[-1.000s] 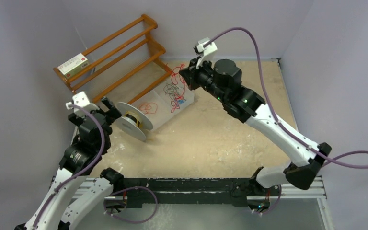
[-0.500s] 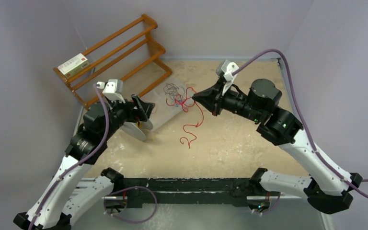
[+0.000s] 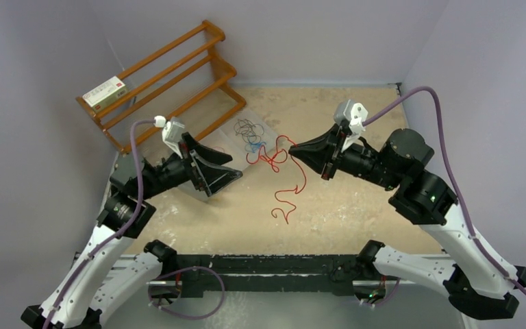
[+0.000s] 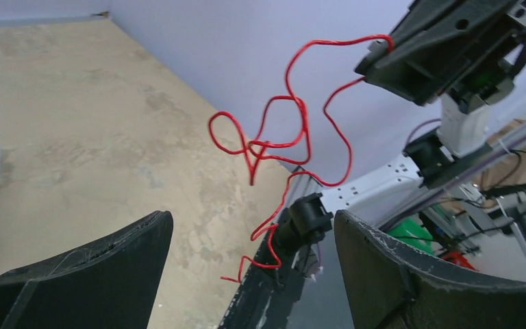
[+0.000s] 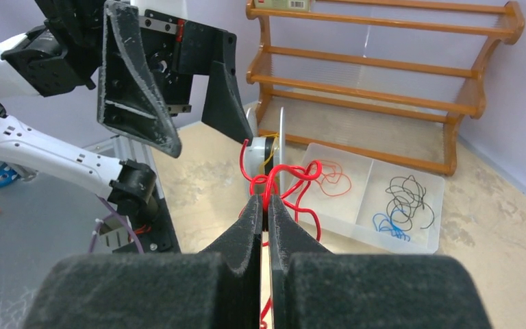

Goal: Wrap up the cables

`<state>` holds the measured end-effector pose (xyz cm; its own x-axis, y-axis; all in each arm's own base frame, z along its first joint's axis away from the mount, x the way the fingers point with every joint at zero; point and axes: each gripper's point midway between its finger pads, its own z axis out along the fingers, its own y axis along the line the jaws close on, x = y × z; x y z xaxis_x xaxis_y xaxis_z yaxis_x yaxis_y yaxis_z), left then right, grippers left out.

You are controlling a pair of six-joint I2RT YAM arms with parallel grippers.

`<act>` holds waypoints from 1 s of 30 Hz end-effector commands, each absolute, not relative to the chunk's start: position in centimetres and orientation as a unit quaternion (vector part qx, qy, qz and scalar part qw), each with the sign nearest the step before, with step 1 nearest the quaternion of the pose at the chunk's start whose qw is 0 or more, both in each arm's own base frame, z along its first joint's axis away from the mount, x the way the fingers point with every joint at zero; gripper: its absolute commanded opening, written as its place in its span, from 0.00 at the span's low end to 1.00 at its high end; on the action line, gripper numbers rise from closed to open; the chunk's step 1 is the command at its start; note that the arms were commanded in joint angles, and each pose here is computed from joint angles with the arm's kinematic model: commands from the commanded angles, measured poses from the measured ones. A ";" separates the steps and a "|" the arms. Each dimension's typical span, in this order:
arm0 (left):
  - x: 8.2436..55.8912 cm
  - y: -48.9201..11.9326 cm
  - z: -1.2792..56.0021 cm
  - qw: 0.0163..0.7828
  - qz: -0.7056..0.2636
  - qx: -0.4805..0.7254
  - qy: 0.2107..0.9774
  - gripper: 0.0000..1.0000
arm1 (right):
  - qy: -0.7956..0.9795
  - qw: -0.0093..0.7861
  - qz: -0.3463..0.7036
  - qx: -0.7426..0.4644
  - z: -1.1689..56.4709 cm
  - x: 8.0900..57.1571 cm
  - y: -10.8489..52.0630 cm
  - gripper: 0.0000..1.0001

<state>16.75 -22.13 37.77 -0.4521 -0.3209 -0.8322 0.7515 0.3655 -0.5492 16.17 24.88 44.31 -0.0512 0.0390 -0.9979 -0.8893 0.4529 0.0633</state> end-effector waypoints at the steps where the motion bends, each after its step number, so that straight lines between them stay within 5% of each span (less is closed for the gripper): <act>1: 14.5 -23.1 40.2 0.478 -0.615 0.188 0.598 0.87 | 0.604 0.606 0.389 -0.343 44.9 16.3 24.7 0.00; 19: 17.8 -24.7 38.9 0.473 -0.638 0.152 0.589 0.69 | 0.587 0.609 0.408 -0.345 45.6 16.4 25.8 0.00; 25: 17.6 -24.7 39.2 0.477 -0.642 0.158 0.579 0.53 | 0.590 0.606 0.408 -0.344 45.4 16.6 25.9 0.00; 30: 17.4 -24.7 39.3 0.476 -0.644 0.163 0.576 0.25 | 0.588 0.606 0.410 -0.343 45.5 16.6 26.0 0.00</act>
